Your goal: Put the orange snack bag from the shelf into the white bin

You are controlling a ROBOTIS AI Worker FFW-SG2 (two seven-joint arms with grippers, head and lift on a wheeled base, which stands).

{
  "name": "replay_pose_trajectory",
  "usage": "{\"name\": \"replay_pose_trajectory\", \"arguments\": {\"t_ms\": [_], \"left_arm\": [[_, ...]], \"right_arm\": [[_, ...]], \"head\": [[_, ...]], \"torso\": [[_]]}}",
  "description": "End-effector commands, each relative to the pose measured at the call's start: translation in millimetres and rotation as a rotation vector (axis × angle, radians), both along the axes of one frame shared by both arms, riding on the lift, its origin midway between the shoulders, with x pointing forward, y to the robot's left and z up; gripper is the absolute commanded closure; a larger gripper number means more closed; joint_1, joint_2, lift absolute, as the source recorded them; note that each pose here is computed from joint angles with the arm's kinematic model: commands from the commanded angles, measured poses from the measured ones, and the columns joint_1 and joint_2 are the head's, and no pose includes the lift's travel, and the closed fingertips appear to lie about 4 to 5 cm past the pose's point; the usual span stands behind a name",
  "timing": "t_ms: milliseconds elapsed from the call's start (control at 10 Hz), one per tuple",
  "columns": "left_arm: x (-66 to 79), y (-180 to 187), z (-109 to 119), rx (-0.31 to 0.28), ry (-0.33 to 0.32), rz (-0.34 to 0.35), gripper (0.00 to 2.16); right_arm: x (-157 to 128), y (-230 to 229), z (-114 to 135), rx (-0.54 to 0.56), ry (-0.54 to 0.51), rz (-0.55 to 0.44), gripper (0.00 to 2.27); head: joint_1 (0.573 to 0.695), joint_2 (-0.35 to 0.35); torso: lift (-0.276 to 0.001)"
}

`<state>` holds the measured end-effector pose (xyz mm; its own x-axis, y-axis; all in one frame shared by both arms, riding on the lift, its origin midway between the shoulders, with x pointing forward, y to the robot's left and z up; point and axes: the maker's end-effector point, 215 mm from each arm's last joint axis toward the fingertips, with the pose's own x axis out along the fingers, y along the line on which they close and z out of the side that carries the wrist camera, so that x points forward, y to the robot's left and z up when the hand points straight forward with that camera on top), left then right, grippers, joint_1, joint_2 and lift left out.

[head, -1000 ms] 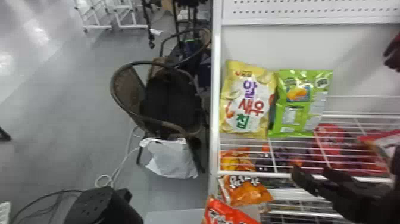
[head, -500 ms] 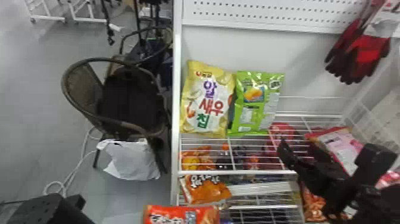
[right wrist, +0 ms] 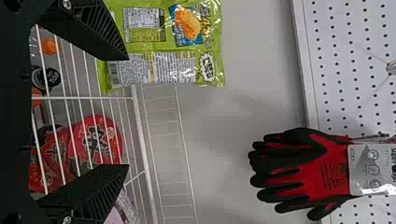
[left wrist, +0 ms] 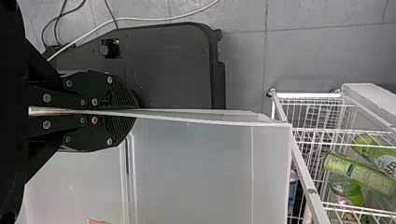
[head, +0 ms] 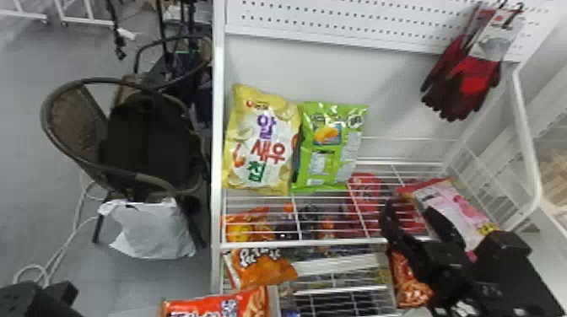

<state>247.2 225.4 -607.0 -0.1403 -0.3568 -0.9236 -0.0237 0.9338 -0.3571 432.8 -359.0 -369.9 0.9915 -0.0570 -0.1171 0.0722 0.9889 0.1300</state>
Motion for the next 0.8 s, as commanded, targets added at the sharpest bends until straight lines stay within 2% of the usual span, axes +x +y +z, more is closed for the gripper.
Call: {"name": "replay_pose_trajectory", "arguments": {"t_ms": [0,200,700], "left_arm": [[0.8,-3,1,-0.006,-0.002,-0.001,2.14],[0.9,-3,1,-0.003,-0.002,-0.003,2.14],[1.9,0,2,0.009,-0.005,-0.008,2.14]], "right_arm": [[-8,-6,-3,-0.01,-0.004,-0.012,0.06],[-16,-13,-15,-0.006,0.019,-0.029,0.06],[-19,-17,-20,0.005,0.02,-0.041,0.07]], "head": [[0.695,-0.223],[0.695,-0.238],[0.695,-0.256]], "torso": [[0.001],[0.001],[0.001]]}}
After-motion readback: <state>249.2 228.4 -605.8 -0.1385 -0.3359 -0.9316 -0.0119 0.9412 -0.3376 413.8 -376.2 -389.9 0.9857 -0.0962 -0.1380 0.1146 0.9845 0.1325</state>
